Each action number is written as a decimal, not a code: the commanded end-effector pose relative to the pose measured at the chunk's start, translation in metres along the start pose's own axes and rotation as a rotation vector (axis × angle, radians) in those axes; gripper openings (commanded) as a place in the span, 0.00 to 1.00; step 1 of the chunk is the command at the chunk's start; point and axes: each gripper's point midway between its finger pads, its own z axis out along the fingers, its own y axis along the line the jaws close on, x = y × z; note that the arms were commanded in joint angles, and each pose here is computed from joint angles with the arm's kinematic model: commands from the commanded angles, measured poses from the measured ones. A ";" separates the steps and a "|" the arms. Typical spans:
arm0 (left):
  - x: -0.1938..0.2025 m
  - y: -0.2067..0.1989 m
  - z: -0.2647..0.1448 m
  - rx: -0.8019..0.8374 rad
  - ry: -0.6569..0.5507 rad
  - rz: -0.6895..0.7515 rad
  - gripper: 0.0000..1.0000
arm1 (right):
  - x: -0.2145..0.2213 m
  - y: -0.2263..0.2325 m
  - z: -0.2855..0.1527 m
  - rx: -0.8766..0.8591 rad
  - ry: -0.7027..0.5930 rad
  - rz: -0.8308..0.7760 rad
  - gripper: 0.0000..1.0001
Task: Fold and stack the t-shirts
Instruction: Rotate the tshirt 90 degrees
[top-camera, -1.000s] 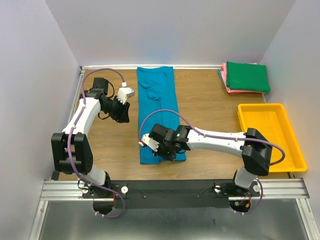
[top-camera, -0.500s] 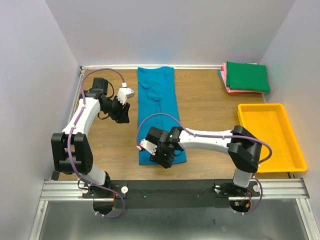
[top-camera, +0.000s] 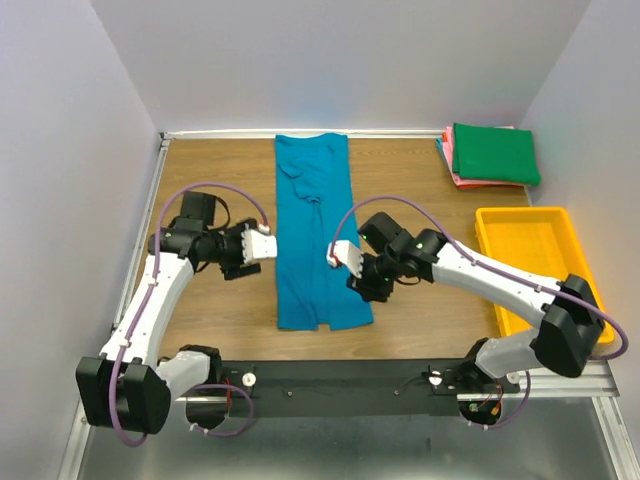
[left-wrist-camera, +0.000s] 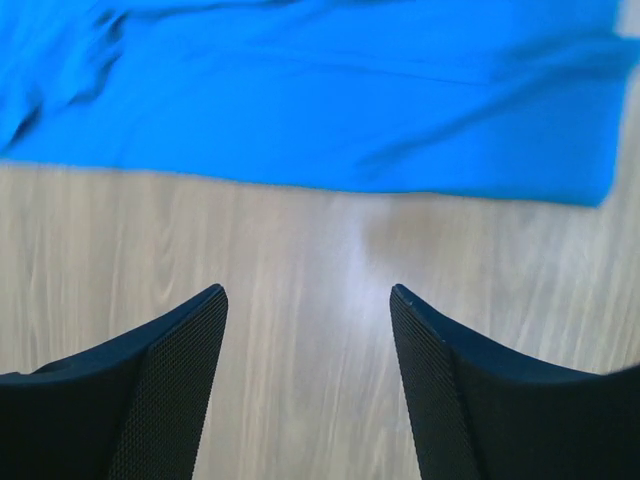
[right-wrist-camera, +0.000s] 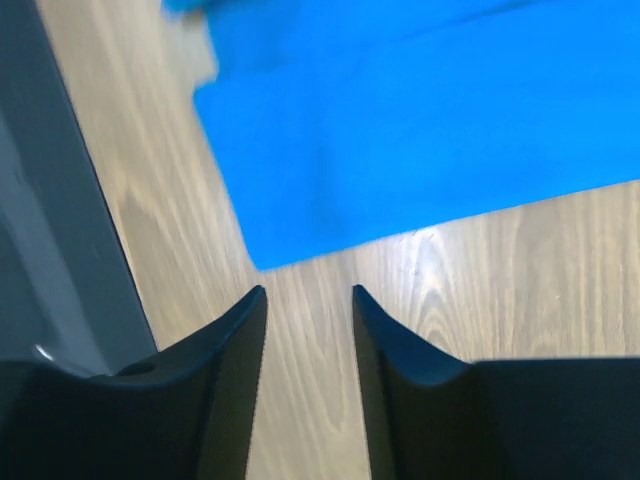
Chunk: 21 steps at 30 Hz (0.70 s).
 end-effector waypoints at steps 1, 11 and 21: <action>0.003 -0.051 0.015 0.182 0.004 0.309 0.72 | 0.020 0.014 -0.005 -0.042 -0.039 -0.302 0.48; -0.051 -0.115 0.071 0.304 -0.126 0.452 0.49 | 0.005 0.017 0.025 -0.085 -0.108 -0.187 0.38; -0.081 -0.040 0.110 0.127 -0.120 -0.178 0.22 | -0.003 -0.021 0.026 -0.033 -0.165 0.265 0.25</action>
